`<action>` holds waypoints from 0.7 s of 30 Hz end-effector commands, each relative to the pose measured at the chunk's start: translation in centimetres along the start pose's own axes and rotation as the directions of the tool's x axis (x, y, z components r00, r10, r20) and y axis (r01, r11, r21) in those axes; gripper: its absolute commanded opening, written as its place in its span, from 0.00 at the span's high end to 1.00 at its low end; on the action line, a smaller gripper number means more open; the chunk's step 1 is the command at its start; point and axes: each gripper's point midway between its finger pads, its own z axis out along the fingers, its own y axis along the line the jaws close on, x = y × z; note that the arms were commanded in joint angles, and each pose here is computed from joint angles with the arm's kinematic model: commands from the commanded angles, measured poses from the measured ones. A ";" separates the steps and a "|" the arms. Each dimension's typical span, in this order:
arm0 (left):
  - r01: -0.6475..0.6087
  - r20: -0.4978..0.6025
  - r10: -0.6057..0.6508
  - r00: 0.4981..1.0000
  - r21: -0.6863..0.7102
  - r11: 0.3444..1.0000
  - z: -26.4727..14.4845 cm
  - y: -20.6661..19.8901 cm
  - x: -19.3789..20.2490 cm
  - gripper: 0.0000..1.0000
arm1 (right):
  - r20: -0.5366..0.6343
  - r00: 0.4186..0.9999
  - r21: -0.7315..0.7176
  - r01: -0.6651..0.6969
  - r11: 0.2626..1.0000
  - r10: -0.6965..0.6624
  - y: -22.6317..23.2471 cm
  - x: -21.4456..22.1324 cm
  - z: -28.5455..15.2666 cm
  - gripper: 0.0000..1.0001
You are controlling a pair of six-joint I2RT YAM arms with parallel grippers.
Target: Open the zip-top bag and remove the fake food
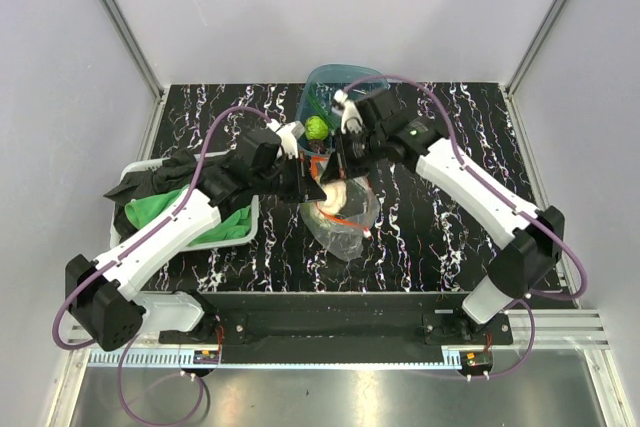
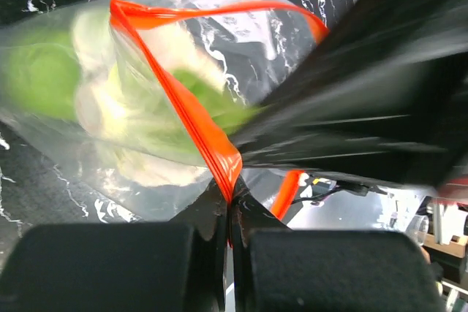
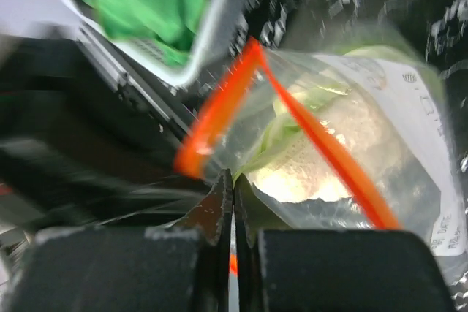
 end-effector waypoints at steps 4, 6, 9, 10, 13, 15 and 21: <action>-0.057 0.063 0.059 0.996 -0.027 0.998 -1.0 0.3 -1.3 1.00 | 0.215 0.973 -0.092 0.109 0.990 -0.087 6.4 -5.2 -6.7 1.00; -0.065 0.070 0.068 0.995 -0.034 0.997 -1.2 0.4 -1.4 1.00 | 0.255 0.961 -0.094 0.132 0.987 -0.104 7.2 -6.0 -7.9 1.00; -0.075 0.079 0.078 0.994 -0.046 0.996 -1.4 0.7 -1.5 1.00 | 0.325 0.936 -0.066 0.168 0.984 -0.138 7.9 -7.5 -9.6 1.00; -0.076 0.081 0.080 0.993 -0.052 0.996 -1.4 0.9 -1.5 1.00 | 0.347 0.926 -0.048 0.176 0.983 -0.148 8.0 -8.0 -10.1 1.00; -0.083 0.082 0.088 0.993 -0.069 0.994 -1.6 1.5 -1.4 1.00 | 0.415 0.891 -0.028 0.216 0.976 -0.185 9.0 -9.5 -11.9 1.00; -0.092 0.082 0.099 0.992 -0.079 0.993 -1.7 1.8 -1.4 1.00 | 0.460 0.864 -0.019 0.240 0.971 -0.205 9.8 -10.6 -13.2 1.00; -0.118 0.060 0.125 0.990 -0.112 0.987 -1.7 3.1 -1.3 1.00 | 0.586 0.785 0.012 0.242 0.970 -0.203 11.3 -14.7 -15.9 1.00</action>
